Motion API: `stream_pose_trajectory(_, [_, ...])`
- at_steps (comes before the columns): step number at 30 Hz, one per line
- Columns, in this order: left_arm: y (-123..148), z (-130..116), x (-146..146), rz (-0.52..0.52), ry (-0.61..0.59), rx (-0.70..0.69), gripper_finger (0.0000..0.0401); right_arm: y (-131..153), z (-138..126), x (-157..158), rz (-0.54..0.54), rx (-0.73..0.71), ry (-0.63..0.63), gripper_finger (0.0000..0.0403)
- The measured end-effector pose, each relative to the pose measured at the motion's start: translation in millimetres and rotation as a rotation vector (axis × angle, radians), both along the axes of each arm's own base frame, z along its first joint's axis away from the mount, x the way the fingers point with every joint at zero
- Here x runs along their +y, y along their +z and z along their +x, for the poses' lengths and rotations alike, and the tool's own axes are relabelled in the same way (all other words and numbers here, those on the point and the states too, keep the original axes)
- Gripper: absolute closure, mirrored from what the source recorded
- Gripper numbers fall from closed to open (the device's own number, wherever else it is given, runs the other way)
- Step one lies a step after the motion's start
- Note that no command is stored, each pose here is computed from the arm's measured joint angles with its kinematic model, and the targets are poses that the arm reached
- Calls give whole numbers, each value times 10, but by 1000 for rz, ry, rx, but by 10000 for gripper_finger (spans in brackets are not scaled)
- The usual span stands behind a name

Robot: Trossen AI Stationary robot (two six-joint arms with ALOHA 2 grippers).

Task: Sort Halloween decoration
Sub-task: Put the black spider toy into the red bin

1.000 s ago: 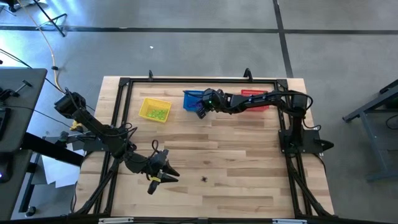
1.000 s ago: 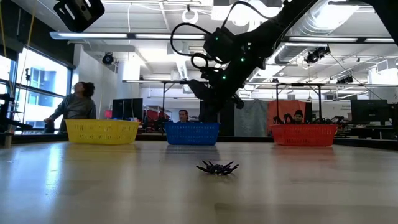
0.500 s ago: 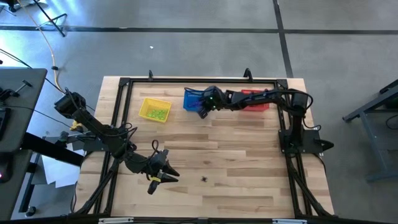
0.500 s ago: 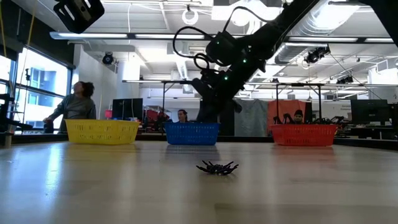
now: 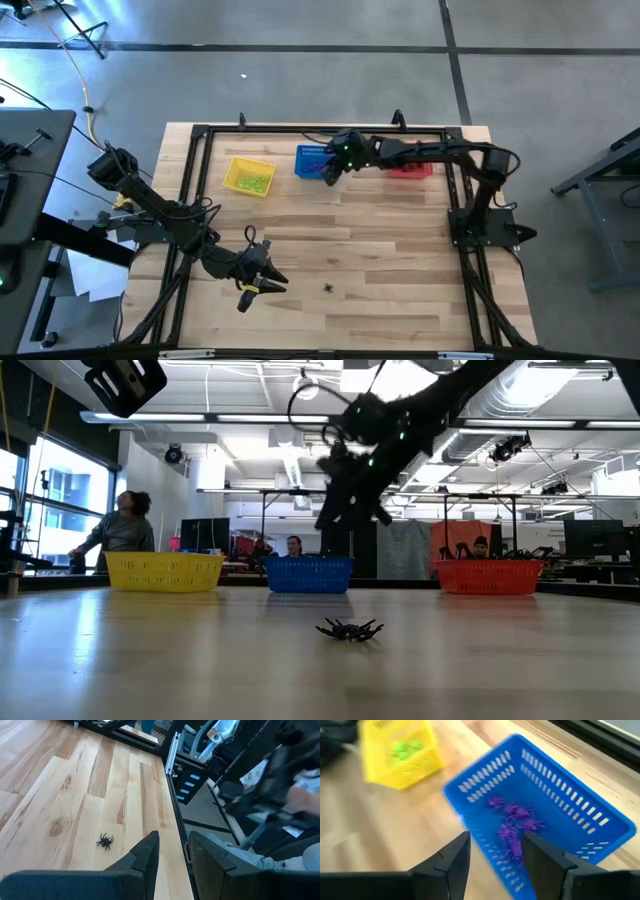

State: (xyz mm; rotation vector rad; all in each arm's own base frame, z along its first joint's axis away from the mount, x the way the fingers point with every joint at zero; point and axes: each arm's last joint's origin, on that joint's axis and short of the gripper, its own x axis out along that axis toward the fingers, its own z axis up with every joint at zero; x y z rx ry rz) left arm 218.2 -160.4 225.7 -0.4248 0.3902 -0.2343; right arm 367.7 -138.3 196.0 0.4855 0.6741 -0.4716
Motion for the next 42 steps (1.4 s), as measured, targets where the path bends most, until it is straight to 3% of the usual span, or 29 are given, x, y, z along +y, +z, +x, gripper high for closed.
stream_pose_trajectory(5, [-4,-1,1,2,0,4,307,466,-116,315,80,17,138,253])
stream_pose_trajectory(10, [-5,-1,1,2,0,4,307,721,-279,1098,149,118,277,274])
stream_pose_trajectory(17, [-3,-1,1,2,0,3,307,755,-477,2499,90,115,396,285])
stream_pose_trajectory(22, [5,3,5,2,21,-7,307,508,-593,3106,-46,109,352,286])
stream_pose_trajectory(31, [13,6,4,-69,47,5,307,-80,-279,3251,-68,178,482,286])
stream_pose_trajectory(42, [7,3,4,-70,47,13,307,-478,-49,3123,-51,239,559,277])
